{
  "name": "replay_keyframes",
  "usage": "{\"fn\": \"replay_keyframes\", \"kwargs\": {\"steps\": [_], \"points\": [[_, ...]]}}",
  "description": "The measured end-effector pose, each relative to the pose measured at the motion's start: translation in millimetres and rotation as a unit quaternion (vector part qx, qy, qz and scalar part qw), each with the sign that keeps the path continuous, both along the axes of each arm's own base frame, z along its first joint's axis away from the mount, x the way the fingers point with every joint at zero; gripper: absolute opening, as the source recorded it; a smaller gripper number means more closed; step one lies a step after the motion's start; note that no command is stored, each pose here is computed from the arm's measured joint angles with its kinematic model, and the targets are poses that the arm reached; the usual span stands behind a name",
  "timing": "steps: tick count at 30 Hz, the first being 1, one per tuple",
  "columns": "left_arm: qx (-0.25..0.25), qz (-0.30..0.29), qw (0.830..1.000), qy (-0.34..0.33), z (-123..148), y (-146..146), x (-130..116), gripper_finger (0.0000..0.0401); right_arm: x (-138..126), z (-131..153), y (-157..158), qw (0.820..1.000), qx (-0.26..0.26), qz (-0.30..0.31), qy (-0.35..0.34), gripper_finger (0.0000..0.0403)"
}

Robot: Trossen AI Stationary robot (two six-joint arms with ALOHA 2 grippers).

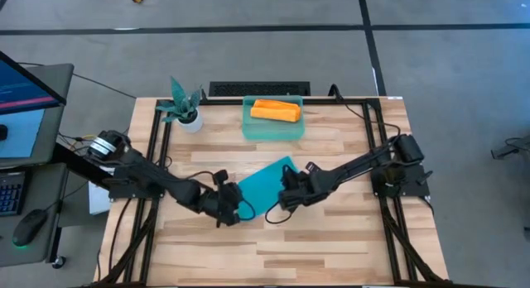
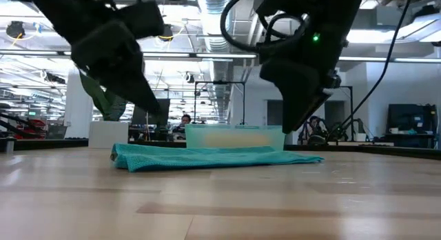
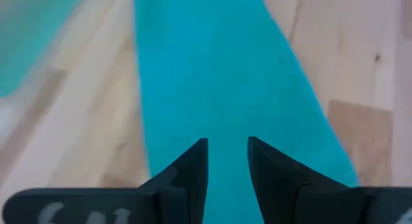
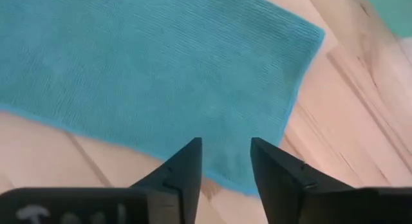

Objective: Roll microfiber towels into tight, uniform cylinder then place into a basket
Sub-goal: Roll the blue microfiber cloth

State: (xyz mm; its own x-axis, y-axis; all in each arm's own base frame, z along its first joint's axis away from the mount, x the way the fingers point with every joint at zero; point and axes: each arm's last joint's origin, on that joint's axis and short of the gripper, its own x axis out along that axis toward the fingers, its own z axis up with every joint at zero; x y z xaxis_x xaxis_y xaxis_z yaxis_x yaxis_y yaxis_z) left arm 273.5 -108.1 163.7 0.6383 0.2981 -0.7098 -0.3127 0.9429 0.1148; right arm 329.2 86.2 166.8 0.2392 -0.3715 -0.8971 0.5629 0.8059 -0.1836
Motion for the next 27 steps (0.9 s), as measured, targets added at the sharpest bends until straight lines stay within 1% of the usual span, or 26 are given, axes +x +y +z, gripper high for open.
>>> {"fn": "replay_keyframes", "kwargs": {"steps": [4, 8, 13, 15, 17, 19, 21, 24, 27], "points": [[-0.016, -0.016, 0.999, 0.035, -25, 2, 11, 0.0100, -9, 10, 4, 1.000, 0.006, -0.007, 0.008, 0.0162], [-0.034, -0.006, 0.997, 0.066, -47, 2, 16, 0.0100, -18, 20, 13, 1.000, 0.002, 0.000, -0.001, 0.0157], [-0.082, -0.005, 0.995, 0.050, -52, -5, 26, 0.0100, -22, 25, 24, 1.000, -0.012, 0.017, -0.017, 0.0149], [-0.130, -0.002, 0.991, 0.032, -51, -8, 30, 0.0100, -23, 25, 26, 1.000, -0.013, 0.021, -0.015, 0.0146], [-0.196, 0.004, 0.981, 0.005, -48, -13, 35, 0.0100, -23, 25, 26, 1.000, -0.013, 0.021, -0.014, 0.0144], [-0.247, -0.009, 0.969, -0.007, -46, -17, 38, 0.0100, -23, 25, 25, 1.000, -0.013, 0.020, -0.015, 0.0143], [-0.277, -0.037, 0.960, -0.005, -47, -21, 41, 0.0100, -23, 25, 25, 1.000, -0.013, 0.020, -0.014, 0.0142], [-0.274, -0.071, 0.959, 0.003, -48, -23, 40, 0.0100, -22, 25, 26, 1.000, -0.015, 0.020, -0.017, 0.0141], [-0.258, -0.078, 0.963, -0.012, -46, -23, 42, 0.0100, -21, 24, 26, 0.999, -0.018, 0.019, -0.026, 0.0141]]}}
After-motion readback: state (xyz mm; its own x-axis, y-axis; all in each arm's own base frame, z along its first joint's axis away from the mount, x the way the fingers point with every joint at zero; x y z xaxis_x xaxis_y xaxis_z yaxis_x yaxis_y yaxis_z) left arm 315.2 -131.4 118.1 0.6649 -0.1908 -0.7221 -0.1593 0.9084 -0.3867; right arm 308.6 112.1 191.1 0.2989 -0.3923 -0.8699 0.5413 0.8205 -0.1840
